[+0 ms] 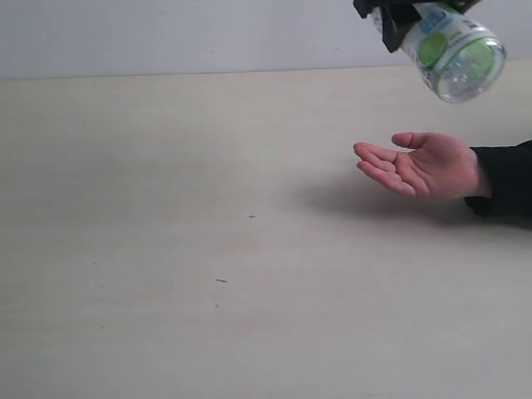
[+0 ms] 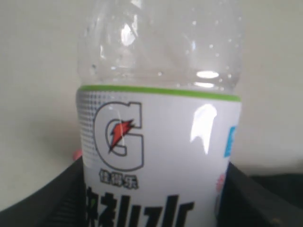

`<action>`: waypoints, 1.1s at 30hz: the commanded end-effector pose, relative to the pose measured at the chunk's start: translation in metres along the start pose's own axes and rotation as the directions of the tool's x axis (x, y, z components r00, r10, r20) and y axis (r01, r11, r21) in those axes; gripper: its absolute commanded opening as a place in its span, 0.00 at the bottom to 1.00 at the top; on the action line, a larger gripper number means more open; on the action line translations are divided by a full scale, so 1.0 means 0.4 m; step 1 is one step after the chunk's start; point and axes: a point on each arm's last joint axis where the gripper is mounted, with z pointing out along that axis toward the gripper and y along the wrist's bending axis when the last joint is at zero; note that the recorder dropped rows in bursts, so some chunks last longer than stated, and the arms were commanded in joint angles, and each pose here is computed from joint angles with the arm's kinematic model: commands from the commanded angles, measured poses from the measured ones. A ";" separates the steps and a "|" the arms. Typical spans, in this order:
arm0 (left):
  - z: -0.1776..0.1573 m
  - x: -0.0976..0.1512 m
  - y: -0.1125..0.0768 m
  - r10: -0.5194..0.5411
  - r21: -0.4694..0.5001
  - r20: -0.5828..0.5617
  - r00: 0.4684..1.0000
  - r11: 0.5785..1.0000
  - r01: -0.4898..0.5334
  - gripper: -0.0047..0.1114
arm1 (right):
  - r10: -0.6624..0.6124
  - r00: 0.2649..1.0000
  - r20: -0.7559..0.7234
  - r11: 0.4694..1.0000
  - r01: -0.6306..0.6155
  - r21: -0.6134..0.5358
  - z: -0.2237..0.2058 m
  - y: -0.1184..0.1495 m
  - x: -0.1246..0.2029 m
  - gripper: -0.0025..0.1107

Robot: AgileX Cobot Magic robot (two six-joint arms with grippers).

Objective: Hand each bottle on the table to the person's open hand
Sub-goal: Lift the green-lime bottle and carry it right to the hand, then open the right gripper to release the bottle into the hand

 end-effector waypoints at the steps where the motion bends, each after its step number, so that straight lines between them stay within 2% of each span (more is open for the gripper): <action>1: -0.002 -0.001 0.001 0.001 -0.002 0.005 1.000 1.000 -0.001 0.04 | 0.056 0.997 -0.055 0.998 -0.056 0.003 -0.019 -0.005 0.098 0.02; 5: -0.002 -0.001 0.001 0.001 -0.002 0.005 1.000 1.000 -0.001 0.04 | 0.074 0.996 -0.050 0.997 -0.074 -0.011 0.006 0.002 0.164 0.02; 10: -0.002 -0.001 0.001 0.001 -0.002 0.005 1.000 1.000 -0.001 0.04 | 0.107 0.994 -0.037 0.994 -0.108 -0.021 0.061 0.014 0.200 0.02; 15: -0.002 -0.001 0.001 0.001 -0.002 0.005 1.000 1.000 -0.001 0.04 | 0.091 0.996 -0.019 0.996 -0.091 -0.002 0.116 0.018 0.194 0.02; 20: -0.002 -0.001 0.001 0.001 -0.002 0.005 1.000 1.000 -0.001 0.04 | 0.148 0.989 -0.004 0.989 -0.148 0.020 0.173 0.022 0.178 0.02; 29: -0.002 -0.001 0.001 0.001 -0.002 0.005 1.000 1.000 -0.001 0.04 | 0.155 0.985 -0.080 0.987 -0.152 0.044 0.272 0.035 0.182 0.02; 33: -0.002 -0.001 0.001 0.001 -0.002 0.005 1.000 1.000 -0.001 0.04 | 0.181 0.983 -0.027 0.982 -0.179 0.066 0.293 0.032 0.170 0.02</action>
